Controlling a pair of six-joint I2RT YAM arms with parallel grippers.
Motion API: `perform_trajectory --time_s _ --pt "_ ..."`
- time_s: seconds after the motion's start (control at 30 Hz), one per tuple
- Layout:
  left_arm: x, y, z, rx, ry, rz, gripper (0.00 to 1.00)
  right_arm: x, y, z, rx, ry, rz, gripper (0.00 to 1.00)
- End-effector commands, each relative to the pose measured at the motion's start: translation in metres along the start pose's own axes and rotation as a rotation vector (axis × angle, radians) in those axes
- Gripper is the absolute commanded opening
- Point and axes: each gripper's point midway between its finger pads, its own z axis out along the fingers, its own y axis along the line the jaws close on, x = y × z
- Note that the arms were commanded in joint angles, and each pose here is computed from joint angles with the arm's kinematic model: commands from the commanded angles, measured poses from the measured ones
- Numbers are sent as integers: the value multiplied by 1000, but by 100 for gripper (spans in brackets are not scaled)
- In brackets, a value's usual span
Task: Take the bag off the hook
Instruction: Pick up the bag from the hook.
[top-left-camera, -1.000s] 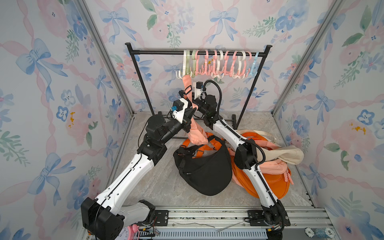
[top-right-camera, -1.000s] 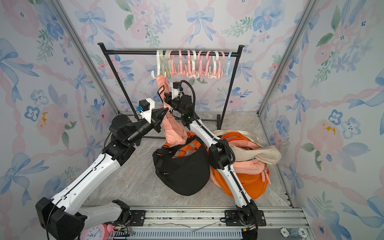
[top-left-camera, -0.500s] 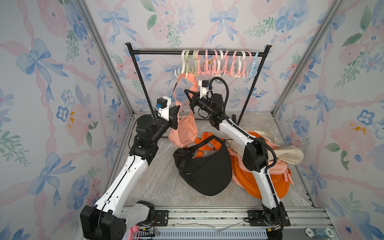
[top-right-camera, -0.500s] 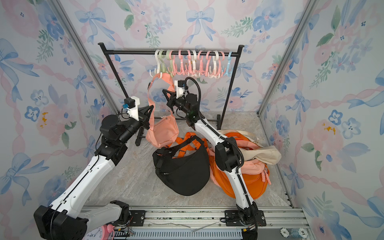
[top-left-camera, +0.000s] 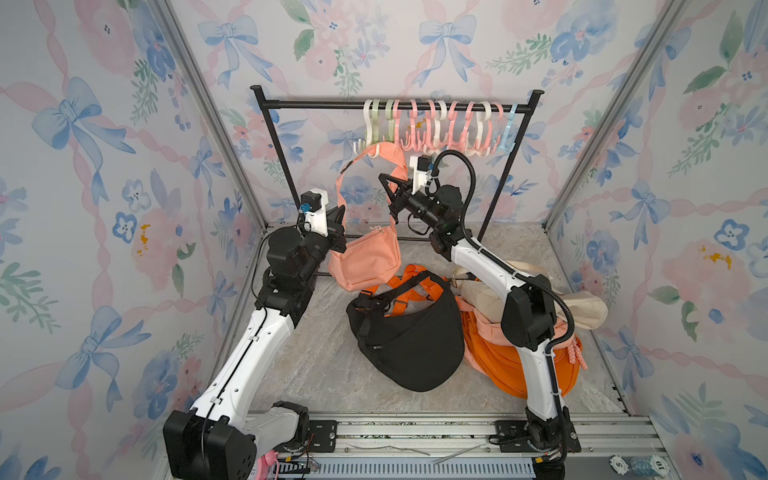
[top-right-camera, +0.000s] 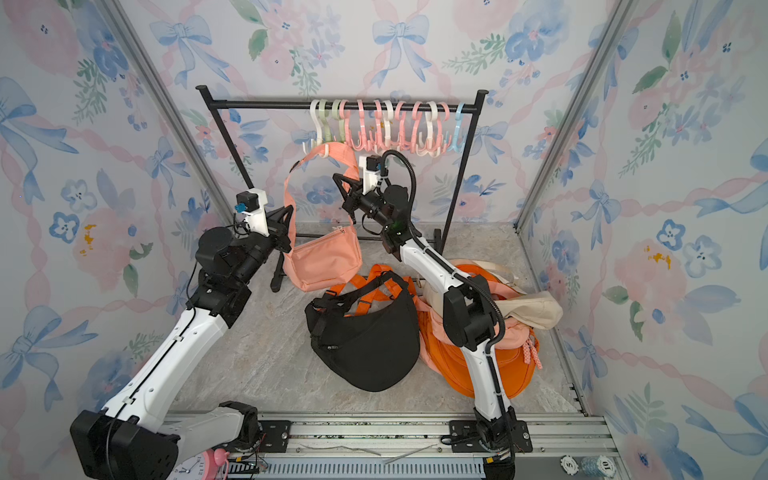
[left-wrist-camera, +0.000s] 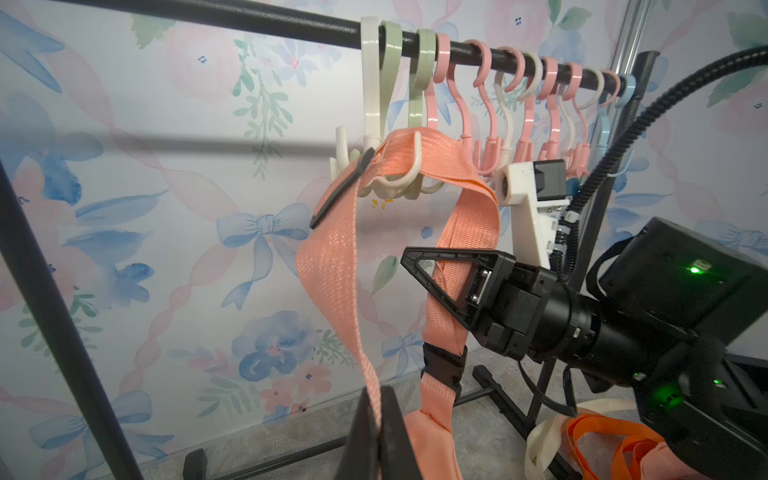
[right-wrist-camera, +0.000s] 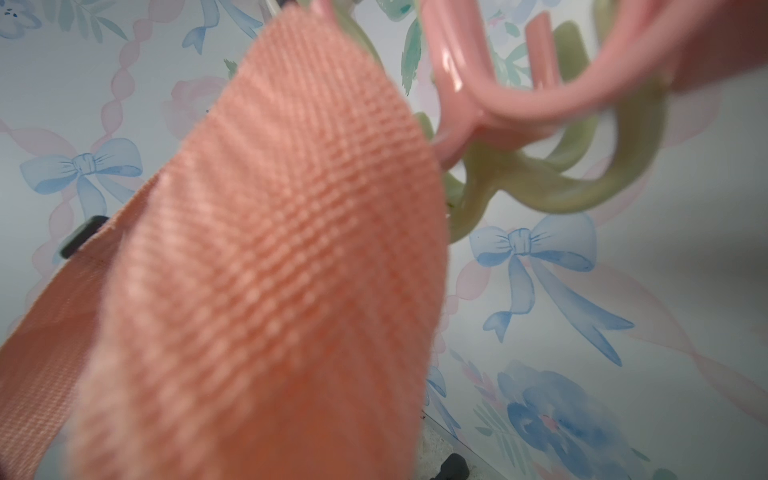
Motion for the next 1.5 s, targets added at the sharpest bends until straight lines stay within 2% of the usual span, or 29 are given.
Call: perform_trajectory --time_s 0.0,0.33,0.57,0.8,1.07,1.47 --pt "-32 10 10 -37 -75 -5 0 -49 25 -8 -53 -84 -67 0" --pt "-69 30 43 -70 -109 4 0 -64 31 4 -66 -68 -70 0" --pt "-94 31 47 -66 -153 28 0 -76 36 7 -75 -63 -81 0" --pt "-122 24 23 -63 -212 63 0 -89 58 -5 -99 -57 -122 0" --pt "-137 5 -8 -4 -261 80 0 -96 92 -30 -114 -32 -202 0" --pt "-135 -30 -47 118 -294 75 0 -115 140 -88 -82 -18 -335 0"
